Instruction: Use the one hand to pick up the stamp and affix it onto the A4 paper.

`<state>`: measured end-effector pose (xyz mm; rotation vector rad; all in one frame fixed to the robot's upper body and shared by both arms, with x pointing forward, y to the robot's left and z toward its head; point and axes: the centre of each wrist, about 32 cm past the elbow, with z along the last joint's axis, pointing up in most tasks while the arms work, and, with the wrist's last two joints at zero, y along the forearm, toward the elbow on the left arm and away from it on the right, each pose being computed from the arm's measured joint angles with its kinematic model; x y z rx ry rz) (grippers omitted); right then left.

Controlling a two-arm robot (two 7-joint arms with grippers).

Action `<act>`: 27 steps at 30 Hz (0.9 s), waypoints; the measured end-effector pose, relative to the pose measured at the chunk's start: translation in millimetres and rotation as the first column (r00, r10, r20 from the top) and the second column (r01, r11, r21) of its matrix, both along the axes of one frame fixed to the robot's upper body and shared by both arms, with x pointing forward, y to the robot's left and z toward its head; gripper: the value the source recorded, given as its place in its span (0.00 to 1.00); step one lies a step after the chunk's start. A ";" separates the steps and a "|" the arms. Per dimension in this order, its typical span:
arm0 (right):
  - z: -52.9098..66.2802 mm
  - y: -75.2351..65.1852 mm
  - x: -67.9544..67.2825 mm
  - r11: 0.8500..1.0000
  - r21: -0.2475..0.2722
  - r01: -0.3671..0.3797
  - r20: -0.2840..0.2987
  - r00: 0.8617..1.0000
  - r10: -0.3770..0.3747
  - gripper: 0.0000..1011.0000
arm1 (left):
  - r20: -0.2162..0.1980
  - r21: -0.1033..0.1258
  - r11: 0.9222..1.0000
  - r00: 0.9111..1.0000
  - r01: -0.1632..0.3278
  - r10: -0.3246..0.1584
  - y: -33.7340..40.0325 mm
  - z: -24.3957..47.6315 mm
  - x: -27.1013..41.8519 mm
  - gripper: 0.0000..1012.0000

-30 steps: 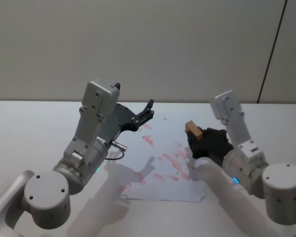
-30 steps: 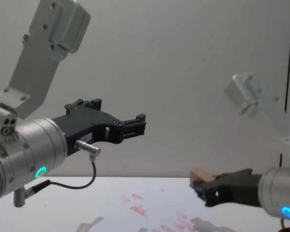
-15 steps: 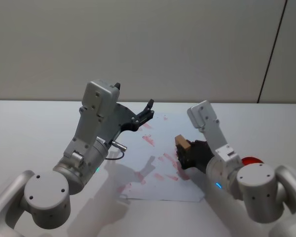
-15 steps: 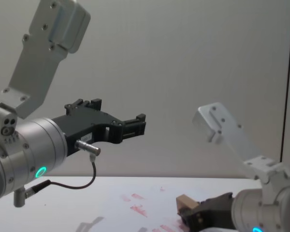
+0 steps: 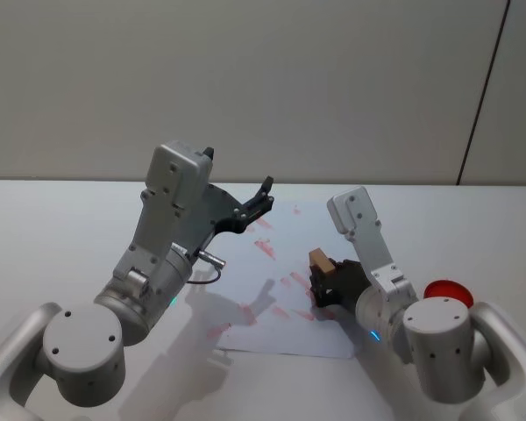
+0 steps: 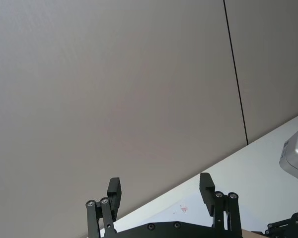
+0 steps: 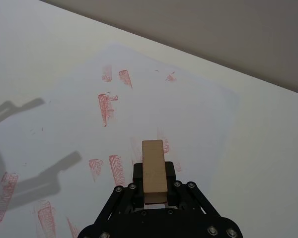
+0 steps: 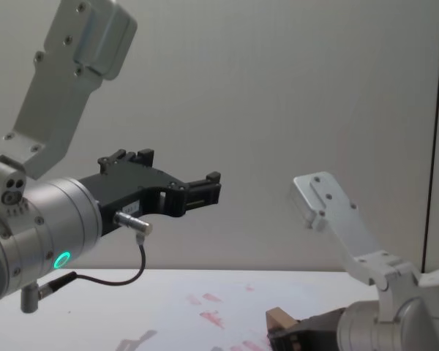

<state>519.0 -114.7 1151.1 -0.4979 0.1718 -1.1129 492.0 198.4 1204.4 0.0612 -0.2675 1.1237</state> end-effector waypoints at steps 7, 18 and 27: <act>-1.6 1.1 0.3 0.999 0.012 0.040 -0.014 0.999 -0.040 0.22 | 0.000 0.000 1.000 1.000 0.000 0.000 0.0 0.0 0.0 0.99; 6.8 0.0 4.6 0.995 0.067 0.069 -0.006 0.998 -0.069 0.22 | 0.000 0.000 1.000 1.000 0.000 0.000 0.0 0.0 0.0 0.99; 40.0 -2.7 9.9 0.982 0.175 0.067 0.055 0.995 -0.077 0.22 | 0.000 0.000 1.000 1.000 0.000 0.000 0.0 0.0 0.0 0.99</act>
